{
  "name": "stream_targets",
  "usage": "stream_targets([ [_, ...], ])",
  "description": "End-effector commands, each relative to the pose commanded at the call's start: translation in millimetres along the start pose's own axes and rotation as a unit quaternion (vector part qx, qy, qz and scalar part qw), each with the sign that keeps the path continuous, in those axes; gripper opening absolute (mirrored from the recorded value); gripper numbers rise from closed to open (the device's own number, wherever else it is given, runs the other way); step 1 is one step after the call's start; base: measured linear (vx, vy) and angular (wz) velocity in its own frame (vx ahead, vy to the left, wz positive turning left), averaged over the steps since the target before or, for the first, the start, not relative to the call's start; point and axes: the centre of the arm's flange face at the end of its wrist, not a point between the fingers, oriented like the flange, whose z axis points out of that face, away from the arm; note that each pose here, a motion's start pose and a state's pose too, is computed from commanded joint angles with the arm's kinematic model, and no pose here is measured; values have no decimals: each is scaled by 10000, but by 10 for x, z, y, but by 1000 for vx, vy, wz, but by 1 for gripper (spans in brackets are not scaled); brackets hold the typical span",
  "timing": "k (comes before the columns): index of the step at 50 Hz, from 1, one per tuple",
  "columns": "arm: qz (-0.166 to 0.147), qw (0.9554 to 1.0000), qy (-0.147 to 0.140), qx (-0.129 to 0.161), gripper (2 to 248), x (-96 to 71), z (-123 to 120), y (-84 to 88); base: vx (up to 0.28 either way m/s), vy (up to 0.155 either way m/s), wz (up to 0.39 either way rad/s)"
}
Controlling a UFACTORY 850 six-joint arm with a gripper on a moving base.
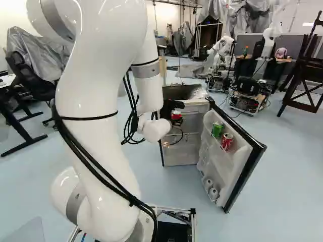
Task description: Grab a drink from the fridge
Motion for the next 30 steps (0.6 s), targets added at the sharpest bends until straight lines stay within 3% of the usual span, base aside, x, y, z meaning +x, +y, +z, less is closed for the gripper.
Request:
stream_targets([
  [30,-8,10000,-68,-4,94,192,-173,-1,0,0,0],
])
